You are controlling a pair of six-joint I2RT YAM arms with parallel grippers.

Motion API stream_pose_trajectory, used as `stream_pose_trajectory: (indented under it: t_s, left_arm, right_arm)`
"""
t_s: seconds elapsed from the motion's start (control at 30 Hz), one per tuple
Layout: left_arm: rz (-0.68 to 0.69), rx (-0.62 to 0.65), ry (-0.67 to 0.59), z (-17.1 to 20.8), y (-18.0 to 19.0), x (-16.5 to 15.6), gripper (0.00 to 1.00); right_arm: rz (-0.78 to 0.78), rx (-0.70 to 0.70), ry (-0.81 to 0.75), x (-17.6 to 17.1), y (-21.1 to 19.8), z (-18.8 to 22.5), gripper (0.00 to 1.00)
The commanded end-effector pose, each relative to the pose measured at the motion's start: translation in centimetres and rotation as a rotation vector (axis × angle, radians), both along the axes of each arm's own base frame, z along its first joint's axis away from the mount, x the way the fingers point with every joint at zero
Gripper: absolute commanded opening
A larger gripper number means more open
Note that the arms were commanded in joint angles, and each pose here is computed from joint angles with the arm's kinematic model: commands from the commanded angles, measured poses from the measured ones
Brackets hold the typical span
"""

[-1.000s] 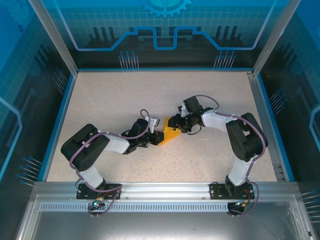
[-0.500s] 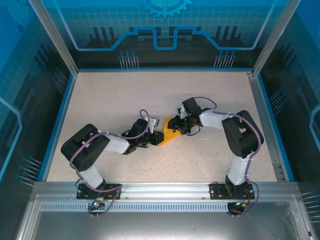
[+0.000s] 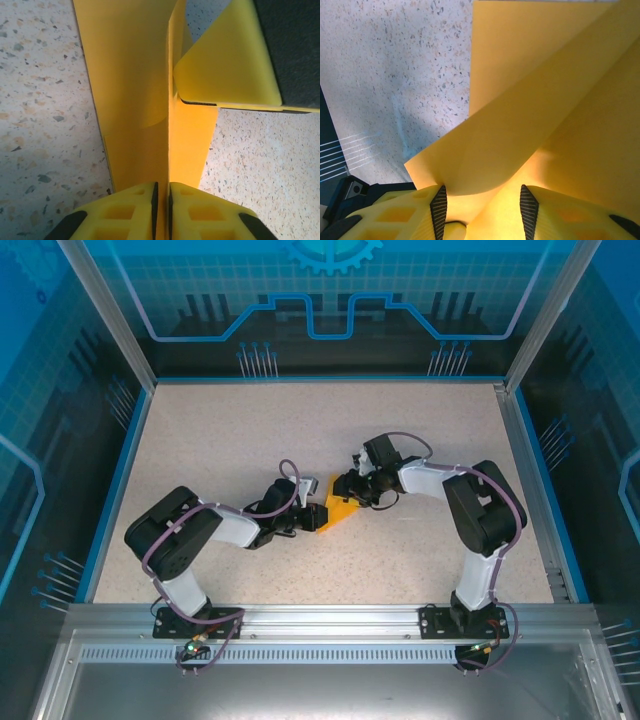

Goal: Fold a paper plane with a square sheet of paper (pick it up from the middle)
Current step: Fourth fold the wing at the center of the table.

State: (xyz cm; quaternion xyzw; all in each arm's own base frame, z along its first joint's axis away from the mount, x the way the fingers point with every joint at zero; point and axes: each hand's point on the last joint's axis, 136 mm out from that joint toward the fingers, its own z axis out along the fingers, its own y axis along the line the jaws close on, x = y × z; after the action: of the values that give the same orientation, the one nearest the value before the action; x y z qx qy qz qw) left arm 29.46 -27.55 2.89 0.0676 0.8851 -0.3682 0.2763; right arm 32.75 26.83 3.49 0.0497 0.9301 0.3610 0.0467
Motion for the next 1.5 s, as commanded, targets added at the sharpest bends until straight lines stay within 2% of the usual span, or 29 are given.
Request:
stream_pose_trajectory:
  t_s: [0.0, 0.43, 0.57, 0.67, 0.93, 1.03, 1.23, 1.47]
  left_arm:
    - [-0.006, -0.001, 0.052, -0.5, -0.1, -0.6, 0.19]
    - [0.022, -0.022, 0.082, 1.6, 0.8, -0.6, 0.36]
    - [0.110, -0.054, 0.118, 2.7, 2.0, 0.3, 0.42]
    - [0.158, -0.071, 0.137, 3.6, 2.5, 1.1, 0.43]
    - [0.102, -0.166, 0.161, 5.8, 0.3, 1.6, 0.38]
    - [0.071, -0.182, 0.182, 5.9, -0.4, 1.6, 0.33]
    - [0.063, -0.158, 0.229, 4.5, -0.6, 1.5, 0.19]
    - [0.057, -0.115, 0.269, 3.4, -0.5, 1.4, 0.11]
  right_arm:
    - [0.010, -0.042, 0.052, -0.9, -0.2, -1.5, 0.45]
    - [-0.001, -0.179, 0.116, -1.6, -1.6, -3.7, 0.47]
    - [-0.003, -0.210, 0.130, -1.7, -1.9, -4.1, 0.47]
    - [-0.012, -0.250, 0.147, -1.8, -2.4, -4.5, 0.46]
    - [-0.022, -0.323, 0.164, -2.1, -3.2, -5.1, 0.43]
    - [-0.014, -0.333, 0.180, -2.3, -3.0, -5.4, 0.43]
    - [0.005, -0.335, 0.208, -2.6, -2.7, -5.7, 0.45]
    - [0.021, -0.383, 0.244, -3.0, -3.1, -6.3, 0.49]
